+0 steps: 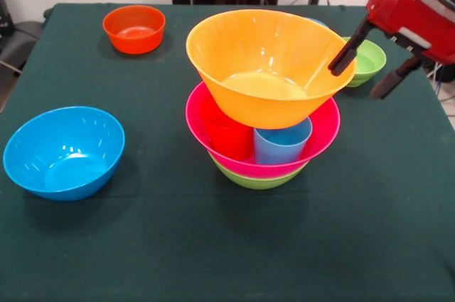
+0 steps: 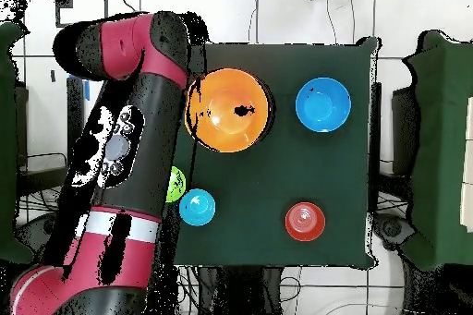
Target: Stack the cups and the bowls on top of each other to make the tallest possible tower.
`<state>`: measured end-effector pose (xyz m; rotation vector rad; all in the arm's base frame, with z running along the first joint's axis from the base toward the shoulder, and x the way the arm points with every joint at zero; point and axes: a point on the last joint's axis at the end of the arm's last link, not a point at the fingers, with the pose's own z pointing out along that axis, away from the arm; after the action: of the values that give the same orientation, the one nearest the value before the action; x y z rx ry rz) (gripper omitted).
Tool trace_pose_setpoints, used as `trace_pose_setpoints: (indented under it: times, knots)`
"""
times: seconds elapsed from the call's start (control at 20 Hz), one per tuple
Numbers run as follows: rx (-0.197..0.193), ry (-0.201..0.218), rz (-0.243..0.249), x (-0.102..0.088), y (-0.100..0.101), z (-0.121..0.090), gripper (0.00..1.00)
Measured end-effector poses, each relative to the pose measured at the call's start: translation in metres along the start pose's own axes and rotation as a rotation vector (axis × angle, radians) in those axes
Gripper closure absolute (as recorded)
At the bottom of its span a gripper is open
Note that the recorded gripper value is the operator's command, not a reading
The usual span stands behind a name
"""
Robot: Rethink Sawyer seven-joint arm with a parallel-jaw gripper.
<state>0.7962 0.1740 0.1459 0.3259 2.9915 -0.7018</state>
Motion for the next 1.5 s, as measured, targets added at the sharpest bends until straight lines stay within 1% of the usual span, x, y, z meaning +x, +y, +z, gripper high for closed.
trace_pose_setpoints:
  times: [0.1, 0.35, 0.6, 0.75, 0.85, 0.9, 1.05, 1.2, 1.35, 1.5]
  knots:
    - [-0.006, -0.012, 0.002, -0.001, 0.000, -0.010, 0.00]
    - [-0.011, -0.020, 0.001, -0.001, 0.001, -0.020, 0.00]
    - [-0.016, 0.001, 0.006, 0.001, 0.000, -0.027, 0.00]
    - [-0.024, 0.004, 0.009, 0.001, 0.002, -0.028, 0.00]
    - [-0.038, 0.013, 0.015, 0.003, 0.003, -0.028, 0.00]
    - [-0.058, 0.024, 0.024, 0.006, 0.005, -0.026, 0.00]
    - [-0.081, 0.033, 0.035, 0.011, 0.007, -0.023, 0.00]
    - [-0.118, 0.049, 0.062, 0.022, 0.007, -0.016, 0.00]
    - [-0.139, 0.064, 0.081, 0.034, 0.008, -0.010, 0.00]
    - [-0.151, 0.084, 0.092, 0.044, 0.009, -0.006, 0.00]
